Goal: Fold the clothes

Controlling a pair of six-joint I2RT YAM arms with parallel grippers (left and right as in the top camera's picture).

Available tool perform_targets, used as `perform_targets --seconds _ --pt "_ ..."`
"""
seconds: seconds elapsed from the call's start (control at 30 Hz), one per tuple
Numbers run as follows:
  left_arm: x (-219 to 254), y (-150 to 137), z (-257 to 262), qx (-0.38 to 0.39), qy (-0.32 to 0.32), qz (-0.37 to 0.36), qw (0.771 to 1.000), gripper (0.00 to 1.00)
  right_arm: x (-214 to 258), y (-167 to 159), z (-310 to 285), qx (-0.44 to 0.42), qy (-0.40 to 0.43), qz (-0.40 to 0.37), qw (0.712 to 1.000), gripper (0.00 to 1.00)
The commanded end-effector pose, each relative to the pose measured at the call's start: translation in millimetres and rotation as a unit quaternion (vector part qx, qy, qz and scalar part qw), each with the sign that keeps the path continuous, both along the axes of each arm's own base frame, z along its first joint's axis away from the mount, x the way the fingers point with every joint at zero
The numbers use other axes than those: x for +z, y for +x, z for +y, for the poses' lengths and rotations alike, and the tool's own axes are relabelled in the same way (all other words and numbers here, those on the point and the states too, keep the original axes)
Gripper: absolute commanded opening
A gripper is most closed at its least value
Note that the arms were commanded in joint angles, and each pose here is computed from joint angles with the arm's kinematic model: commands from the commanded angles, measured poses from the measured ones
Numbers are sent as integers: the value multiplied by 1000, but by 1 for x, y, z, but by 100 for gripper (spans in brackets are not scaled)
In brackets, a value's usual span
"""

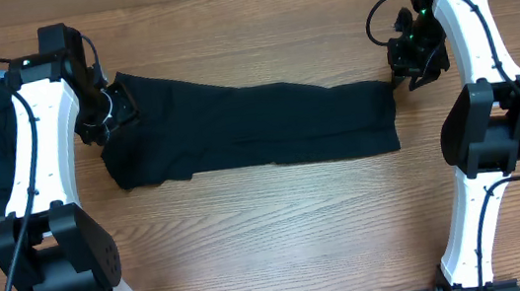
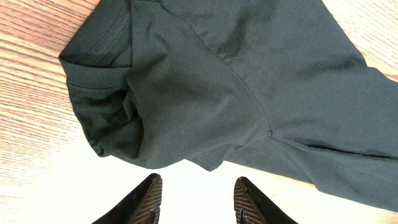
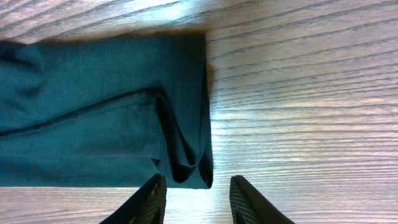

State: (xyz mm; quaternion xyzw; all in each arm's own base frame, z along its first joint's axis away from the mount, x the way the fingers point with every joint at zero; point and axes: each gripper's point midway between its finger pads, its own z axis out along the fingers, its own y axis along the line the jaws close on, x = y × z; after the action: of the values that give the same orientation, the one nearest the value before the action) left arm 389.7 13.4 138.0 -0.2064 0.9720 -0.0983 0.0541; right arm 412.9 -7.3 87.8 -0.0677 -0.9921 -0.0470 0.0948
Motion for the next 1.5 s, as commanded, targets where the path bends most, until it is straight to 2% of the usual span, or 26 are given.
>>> perform_targets --seconds 0.0,0.03,0.07,0.17,0.27,0.37,0.47,0.63,0.73,0.8,0.87,0.97,1.0,1.03,1.13,1.3,1.4,1.47 --pt "4 -2 2 -1 5 -3 1000 44 1 0 1 -4 8 -1 1000 43" --pt "4 -3 2 -1 6 -3 1000 48 1 1 5 -6 21 -2 1000 59" --pt "4 -3 2 -1 6 -3 1000 52 2 1 10 -9 35 -3 999 66" --pt "2 -7 5 -10 17 6 1000 62 3 2 10 -20 53 -4 998 84" --pt "1 -9 10 -12 33 9 999 64 6 2 -5 -65 99 -8 993 95" --pt "1 -7 10 -11 33 6 999 64 -11 -18 -15 -69 146 27 987 96" --pt "2 -5 10 -12 33 1 999 64 -37 -42 3 -38 202 60 977 95" --pt "2 -6 9 -12 33 4 999 64 -61 -52 30 -29 237 71 968 94" --pt "2 -6 8 -14 33 4 999 64 -81 -47 47 -18 240 54 969 87" --pt "1 -7 8 -14 33 6 999 64 -88 -36 54 -24 231 34 972 76" --pt "1 -8 8 -14 32 8 999 64 -92 -26 55 -30 226 17 974 57" --pt "1 -9 8 -14 32 9 999 64 -93 -22 54 -30 225 8 974 21" --pt "1 -9 8 -14 32 9 999 64 -94 -21 52 -29 220 5 975 12" --pt "1 -9 8 -14 32 9 999 63 -99 -21 41 -41 183 12 982 4" --pt "2 -7 6 -16 28 6 999 61 -93 -15 16 -41 117 6 992 4" --pt "3 -6 -1 -32 8 -1 999 61 -29 20 -56 -118 87 -63 987 4" --pt "3 -4 -1 -32 9 -4 999 61 4 26 -43 -64 86 -79 991 4" --pt "3 -4 -1 -32 8 -4 999 61 18 30 0 -1 80 -83 993 4"
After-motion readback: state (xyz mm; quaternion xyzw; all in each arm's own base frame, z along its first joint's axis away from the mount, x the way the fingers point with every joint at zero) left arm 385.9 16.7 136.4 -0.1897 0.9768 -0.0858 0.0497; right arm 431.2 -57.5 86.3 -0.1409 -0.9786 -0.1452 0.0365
